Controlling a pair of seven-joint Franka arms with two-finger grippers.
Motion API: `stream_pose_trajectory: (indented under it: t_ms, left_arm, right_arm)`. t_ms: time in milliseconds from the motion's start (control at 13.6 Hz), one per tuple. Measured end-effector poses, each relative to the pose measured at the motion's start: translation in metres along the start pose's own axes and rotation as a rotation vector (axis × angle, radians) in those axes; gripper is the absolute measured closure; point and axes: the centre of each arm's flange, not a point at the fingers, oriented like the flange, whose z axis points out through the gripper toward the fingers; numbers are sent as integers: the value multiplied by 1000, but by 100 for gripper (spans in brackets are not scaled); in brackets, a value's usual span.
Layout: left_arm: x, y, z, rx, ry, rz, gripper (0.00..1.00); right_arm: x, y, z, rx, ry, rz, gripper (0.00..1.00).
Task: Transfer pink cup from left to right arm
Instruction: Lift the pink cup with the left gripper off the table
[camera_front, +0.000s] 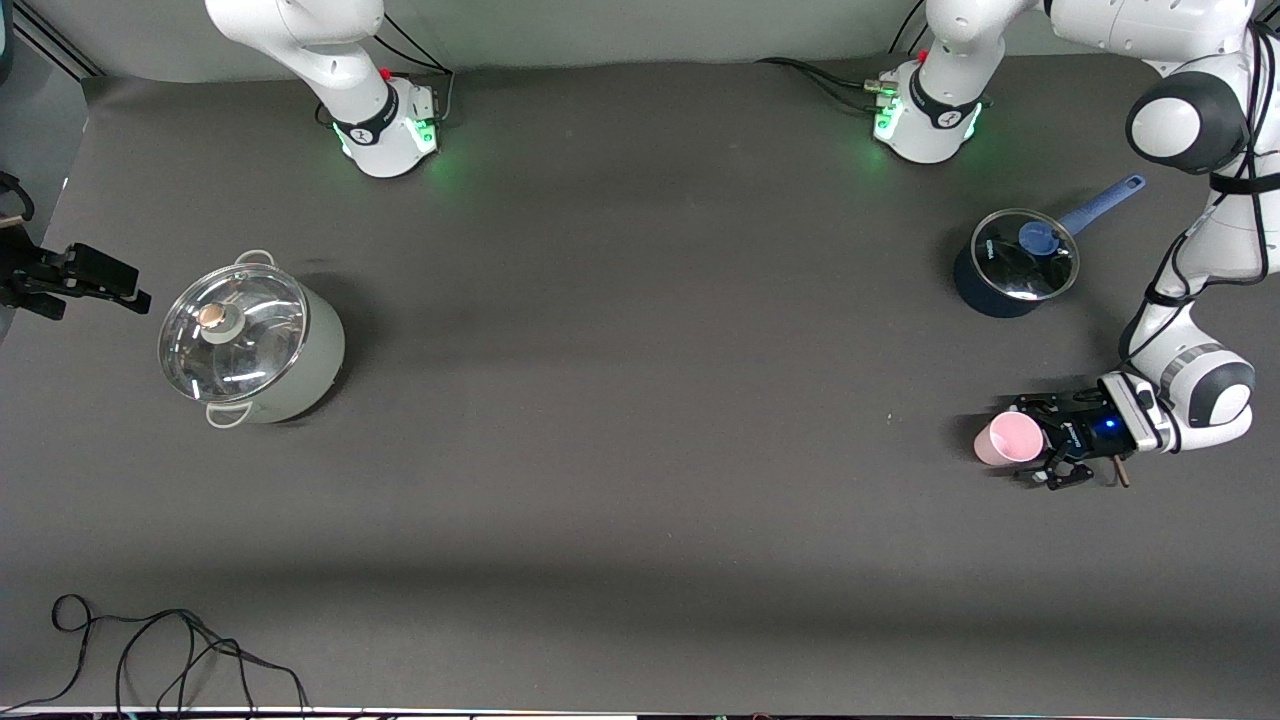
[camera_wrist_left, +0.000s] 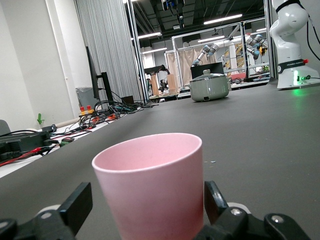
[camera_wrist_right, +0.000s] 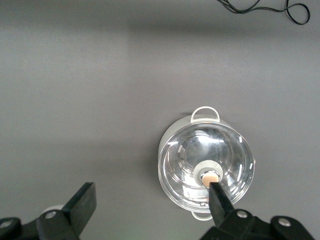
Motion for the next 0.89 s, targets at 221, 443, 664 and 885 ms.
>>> stream_pose_trajectory:
  t_ms: [221,443,664,885]
  left_arm:
    - [-1,-2,4,2,-2,1,0]
    - [-1,-3,7,5,-9,10,1]
    - [-2,-4,8,6,-14,14,29]
    - [-1,-7,14,2,-15,19,29]
  right_arm:
    - [0,-1,0,0,1,-1,0]
    - [0,-1,0,0,1,-2,0]
    - [0,-1,-1,0,1,-2,0]
    - [0,-1,-1,0,1,-2,0]
